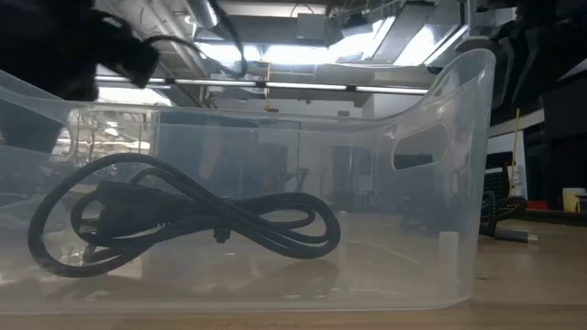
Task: Pick and place USB-C Cables
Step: Put the white charger cable into the transparent bin
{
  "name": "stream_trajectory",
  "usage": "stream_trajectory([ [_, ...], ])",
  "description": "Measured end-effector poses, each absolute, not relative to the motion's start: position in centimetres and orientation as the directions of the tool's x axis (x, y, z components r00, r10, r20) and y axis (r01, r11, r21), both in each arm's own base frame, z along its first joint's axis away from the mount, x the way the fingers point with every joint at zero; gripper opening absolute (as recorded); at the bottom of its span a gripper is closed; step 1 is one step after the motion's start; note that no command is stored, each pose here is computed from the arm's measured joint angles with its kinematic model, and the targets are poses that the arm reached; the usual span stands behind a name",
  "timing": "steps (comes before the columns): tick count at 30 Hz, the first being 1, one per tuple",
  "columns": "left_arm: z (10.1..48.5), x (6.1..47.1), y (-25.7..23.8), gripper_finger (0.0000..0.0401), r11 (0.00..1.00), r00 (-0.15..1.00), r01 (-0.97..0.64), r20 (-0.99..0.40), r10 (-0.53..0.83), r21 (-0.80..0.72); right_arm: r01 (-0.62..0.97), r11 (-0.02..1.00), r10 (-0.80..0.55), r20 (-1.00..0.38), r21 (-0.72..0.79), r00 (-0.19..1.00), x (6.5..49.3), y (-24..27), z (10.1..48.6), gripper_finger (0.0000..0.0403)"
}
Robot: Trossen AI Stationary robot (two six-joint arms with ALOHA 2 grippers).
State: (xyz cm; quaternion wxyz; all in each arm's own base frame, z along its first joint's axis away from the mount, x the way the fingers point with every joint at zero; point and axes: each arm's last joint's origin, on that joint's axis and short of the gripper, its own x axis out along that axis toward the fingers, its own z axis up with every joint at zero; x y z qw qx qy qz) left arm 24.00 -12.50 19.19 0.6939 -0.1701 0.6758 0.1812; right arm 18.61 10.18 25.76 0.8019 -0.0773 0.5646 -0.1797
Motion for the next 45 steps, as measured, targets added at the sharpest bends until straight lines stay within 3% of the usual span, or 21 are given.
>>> stream_trajectory([
  [10, 16.4, 22.6, -14.0, 0.0143, 0.859, 0.065, -0.508, -0.997, -0.032, -0.06, 0.2, 0.924, -0.375, -0.878, -0.327, 0.298, 18.6, 10.2, 25.8, 0.0108],
  [21, 16.6, 22.7, -13.5, 0.0143, 0.852, 0.108, -0.523, -0.99, 0.095, 0.025, 0.2, 0.924, -0.375, -0.878, -0.327, 0.298, 18.6, 10.2, 25.8, 0.0108],
  [29, 19.2, 24.9, -13.7, 0.0143, 0.868, 0.215, -0.494, -0.974, 0.074, -0.043, 0.203, 0.926, -0.37, -0.877, -0.32, 0.306, 18.7, 10.2, 25.8, 0.0108],
  [35, 19.4, 24.7, -14.5, 0.0143, 0.871, 0.182, -0.482, -0.983, -0.011, -0.099, 0.204, 0.926, -0.368, -0.877, -0.316, 0.31, 18.7, 10.3, 25.8, 0.0108],
  [45, 19.2, 24.0, -15.4, 0.0143, 0.891, 0.182, -0.444, -0.983, -0.011, -0.092, 0.204, 0.926, -0.368, -0.877, -0.316, 0.31, 18.7, 10.3, 25.8, 0.0108],
])
